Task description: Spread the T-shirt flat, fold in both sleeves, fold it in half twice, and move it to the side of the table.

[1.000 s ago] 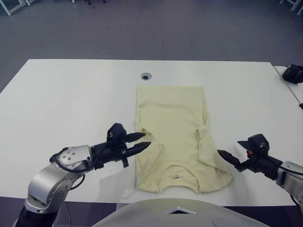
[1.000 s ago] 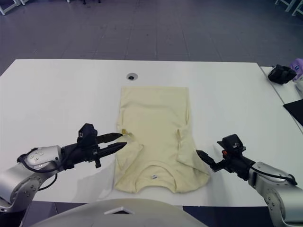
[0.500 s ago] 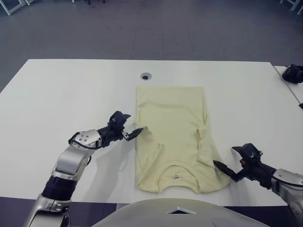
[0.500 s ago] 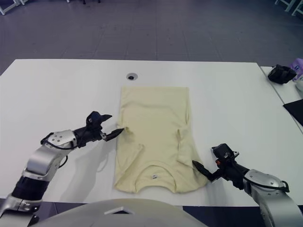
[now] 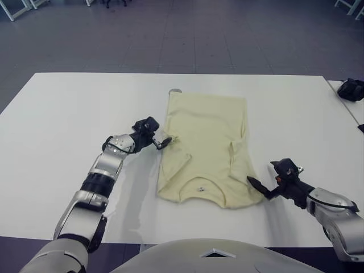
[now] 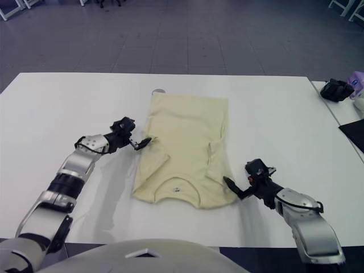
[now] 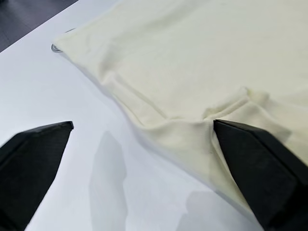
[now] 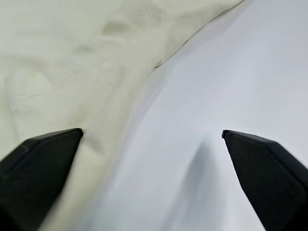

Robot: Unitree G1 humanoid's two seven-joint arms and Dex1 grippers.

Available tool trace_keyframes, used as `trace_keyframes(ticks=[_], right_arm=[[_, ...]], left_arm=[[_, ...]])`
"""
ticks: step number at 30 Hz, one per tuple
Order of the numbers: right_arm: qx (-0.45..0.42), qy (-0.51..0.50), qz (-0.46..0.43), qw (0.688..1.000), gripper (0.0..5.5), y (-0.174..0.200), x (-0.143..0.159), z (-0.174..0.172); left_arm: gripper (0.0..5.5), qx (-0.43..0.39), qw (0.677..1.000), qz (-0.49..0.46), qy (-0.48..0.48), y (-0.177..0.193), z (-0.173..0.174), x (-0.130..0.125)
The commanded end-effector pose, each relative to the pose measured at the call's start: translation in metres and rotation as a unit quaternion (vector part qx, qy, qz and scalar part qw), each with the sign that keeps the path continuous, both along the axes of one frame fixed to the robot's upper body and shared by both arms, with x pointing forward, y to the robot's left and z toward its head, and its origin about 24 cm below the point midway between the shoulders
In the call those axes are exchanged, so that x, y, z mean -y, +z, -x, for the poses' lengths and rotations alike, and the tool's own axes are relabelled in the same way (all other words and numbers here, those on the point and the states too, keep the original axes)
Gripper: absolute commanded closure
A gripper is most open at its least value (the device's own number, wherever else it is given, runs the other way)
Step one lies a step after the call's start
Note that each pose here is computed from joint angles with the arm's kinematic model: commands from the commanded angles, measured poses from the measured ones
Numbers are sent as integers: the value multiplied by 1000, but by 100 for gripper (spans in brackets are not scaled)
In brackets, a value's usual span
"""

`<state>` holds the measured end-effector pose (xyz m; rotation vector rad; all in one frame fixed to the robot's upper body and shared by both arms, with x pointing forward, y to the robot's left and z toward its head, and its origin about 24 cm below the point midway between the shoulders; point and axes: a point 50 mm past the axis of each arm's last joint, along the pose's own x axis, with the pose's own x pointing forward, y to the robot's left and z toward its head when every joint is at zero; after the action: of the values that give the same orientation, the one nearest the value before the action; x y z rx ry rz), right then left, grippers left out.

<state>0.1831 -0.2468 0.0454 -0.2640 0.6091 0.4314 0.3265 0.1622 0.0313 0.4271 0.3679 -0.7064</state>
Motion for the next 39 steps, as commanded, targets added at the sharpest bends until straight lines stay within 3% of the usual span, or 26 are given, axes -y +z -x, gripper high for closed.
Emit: trace_keyframes(ticks=[1, 5, 10, 16, 20, 27, 30, 34, 39], right_arm=[[-25, -37, 25, 999, 10, -21, 6, -32], [-8, -26, -14, 1000, 10, -14, -6, -51], [55, -26, -69, 996, 10, 31, -12, -44], [130, -43, -47, 989, 10, 73, 11, -41], [155, 85, 155, 972, 10, 60, 31, -15], [169, 242, 245, 924, 10, 35, 27, 15], [178, 266, 245, 915, 10, 25, 21, 17], [176, 260, 240, 919, 10, 11, 17, 18], [183, 316, 285, 886, 10, -7, 6, 7]], left_arm=[[11, -9, 999, -39, 15, -4, -20, -1], [11, 20, 997, -65, 28, 5, -34, -5], [11, 106, 993, -43, 5, 36, -45, -10], [11, 252, 964, -41, -68, 75, -11, -29], [11, 227, 961, -70, -142, 65, 50, -44], [11, 206, 944, -122, -227, 57, 130, -65], [11, 190, 943, -138, -236, 51, 144, -69], [11, 176, 950, -123, -228, 33, 136, -58], [11, 163, 939, -146, -264, 16, 138, -49]])
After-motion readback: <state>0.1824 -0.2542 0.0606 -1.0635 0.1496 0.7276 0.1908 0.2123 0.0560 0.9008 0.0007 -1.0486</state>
